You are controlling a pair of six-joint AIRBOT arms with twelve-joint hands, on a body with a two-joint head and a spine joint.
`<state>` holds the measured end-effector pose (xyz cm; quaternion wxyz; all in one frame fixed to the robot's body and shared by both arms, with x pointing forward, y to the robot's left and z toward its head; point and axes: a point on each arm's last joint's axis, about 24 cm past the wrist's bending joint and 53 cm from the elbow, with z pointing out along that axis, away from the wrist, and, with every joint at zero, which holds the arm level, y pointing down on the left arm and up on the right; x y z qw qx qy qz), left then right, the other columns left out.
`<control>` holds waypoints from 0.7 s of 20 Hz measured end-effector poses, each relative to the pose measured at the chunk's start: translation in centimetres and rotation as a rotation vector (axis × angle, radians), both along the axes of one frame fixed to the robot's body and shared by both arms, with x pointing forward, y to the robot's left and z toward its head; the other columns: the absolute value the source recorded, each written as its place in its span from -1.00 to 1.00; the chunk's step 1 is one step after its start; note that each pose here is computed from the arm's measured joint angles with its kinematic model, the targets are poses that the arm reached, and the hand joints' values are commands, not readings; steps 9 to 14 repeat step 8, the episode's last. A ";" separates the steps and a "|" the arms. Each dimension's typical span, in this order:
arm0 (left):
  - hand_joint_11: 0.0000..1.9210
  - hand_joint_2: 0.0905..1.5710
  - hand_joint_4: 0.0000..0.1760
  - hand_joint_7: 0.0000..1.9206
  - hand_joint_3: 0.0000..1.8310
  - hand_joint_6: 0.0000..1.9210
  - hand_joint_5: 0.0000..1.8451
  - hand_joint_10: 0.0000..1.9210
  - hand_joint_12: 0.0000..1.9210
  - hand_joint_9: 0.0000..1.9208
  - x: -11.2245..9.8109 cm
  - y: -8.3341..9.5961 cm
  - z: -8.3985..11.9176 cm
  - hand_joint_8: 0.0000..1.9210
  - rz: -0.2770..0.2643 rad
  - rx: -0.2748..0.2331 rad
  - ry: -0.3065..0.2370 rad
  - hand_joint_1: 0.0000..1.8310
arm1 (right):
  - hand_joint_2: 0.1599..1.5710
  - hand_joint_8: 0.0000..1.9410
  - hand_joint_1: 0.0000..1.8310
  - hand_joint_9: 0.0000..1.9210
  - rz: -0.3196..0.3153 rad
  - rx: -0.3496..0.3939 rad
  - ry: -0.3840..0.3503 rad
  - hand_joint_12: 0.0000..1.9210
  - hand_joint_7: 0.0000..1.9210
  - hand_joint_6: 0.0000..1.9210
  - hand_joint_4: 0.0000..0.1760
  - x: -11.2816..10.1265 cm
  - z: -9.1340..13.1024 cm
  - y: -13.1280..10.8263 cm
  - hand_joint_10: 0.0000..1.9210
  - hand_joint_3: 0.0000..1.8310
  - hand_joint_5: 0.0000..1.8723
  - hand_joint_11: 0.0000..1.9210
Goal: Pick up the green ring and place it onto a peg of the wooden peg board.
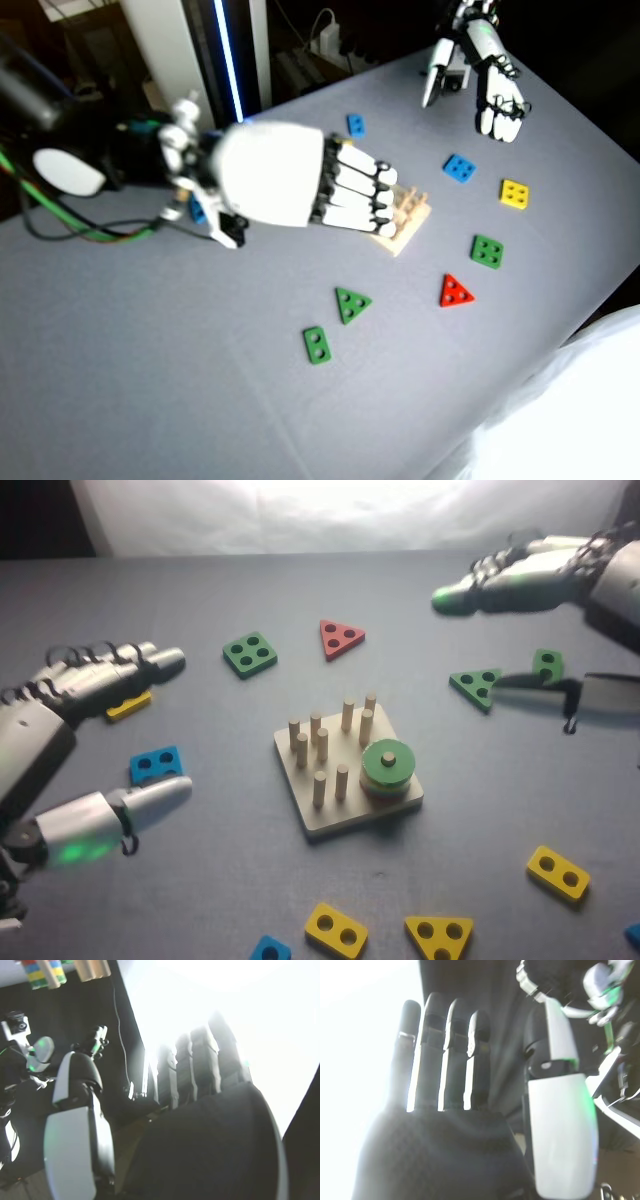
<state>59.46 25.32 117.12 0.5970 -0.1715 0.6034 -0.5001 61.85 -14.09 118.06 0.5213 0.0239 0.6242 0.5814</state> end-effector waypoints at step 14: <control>-0.93 0.75 -1.00 -0.67 -0.97 -1.00 -0.81 -1.00 0.11 -0.59 -0.7 0.4 2.7 -1.00 -0.006 -0.068 -0.096 -0.55 | 0.62 -1.00 -0.26 -0.25 -0.196 0.161 -0.168 -0.02 -0.30 -1.00 -1.00 -2.5 5.0 -7.7 -1.00 -0.99 -0.38 -0.70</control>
